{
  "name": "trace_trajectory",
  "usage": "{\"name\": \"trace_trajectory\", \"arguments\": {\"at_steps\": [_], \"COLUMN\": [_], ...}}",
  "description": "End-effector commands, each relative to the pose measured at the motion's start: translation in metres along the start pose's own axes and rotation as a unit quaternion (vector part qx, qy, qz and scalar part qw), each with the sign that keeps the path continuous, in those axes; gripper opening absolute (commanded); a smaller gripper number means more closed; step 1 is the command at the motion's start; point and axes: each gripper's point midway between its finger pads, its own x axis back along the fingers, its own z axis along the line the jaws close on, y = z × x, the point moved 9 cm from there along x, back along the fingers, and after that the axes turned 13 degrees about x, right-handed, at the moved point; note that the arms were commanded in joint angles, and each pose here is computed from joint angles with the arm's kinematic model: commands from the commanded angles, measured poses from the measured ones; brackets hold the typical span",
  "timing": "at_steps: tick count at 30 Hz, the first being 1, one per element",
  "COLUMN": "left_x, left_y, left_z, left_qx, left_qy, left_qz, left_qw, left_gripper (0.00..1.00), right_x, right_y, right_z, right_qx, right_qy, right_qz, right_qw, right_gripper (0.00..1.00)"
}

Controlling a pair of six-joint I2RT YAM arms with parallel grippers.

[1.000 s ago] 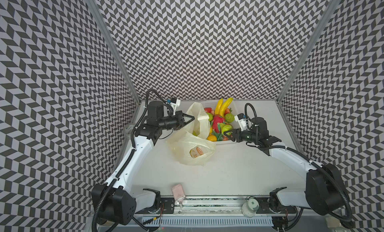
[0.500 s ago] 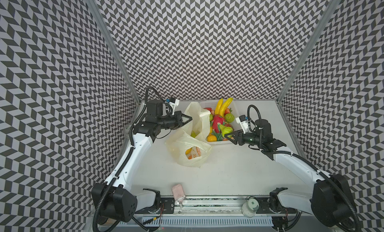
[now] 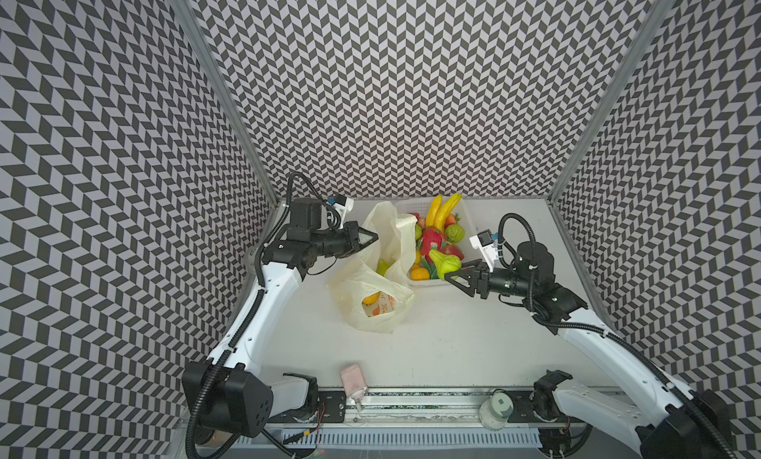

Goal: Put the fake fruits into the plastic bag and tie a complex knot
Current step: 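Lift the chayote and carry it into the bag with the right gripper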

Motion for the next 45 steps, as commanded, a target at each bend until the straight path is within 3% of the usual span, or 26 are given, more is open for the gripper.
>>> {"name": "trace_trajectory", "arguments": {"at_steps": [1, 13, 33, 40, 45], "left_x": [0.002, 0.005, 0.009, 0.01, 0.01], "left_y": [0.004, -0.001, -0.006, -0.005, -0.005], "left_z": [-0.006, -0.008, -0.014, -0.016, -0.016], "left_qx": [-0.013, -0.014, -0.025, -0.026, -0.026], "left_qy": [-0.005, -0.015, -0.037, -0.042, -0.041], "left_qz": [-0.003, 0.0, -0.001, -0.003, -0.003], "left_qw": [1.0, 1.0, 0.999, 0.999, 0.999], "left_gripper": [0.0, 0.0, 0.0, 0.0, 0.0], "right_x": [-0.003, -0.047, -0.145, -0.157, -0.158], "right_y": [0.008, 0.026, 0.026, 0.025, 0.023], "right_z": [0.028, 0.063, 0.056, 0.051, 0.05], "right_qx": [0.014, 0.014, -0.031, -0.027, -0.027], "right_qy": [0.049, 0.07, 0.049, 0.045, 0.043], "right_qz": [-0.023, -0.041, 0.008, 0.019, 0.024], "right_qw": [0.998, 0.997, 0.998, 0.998, 0.998], "right_gripper": [0.49, 0.49, 0.51, 0.59, 0.7]}}
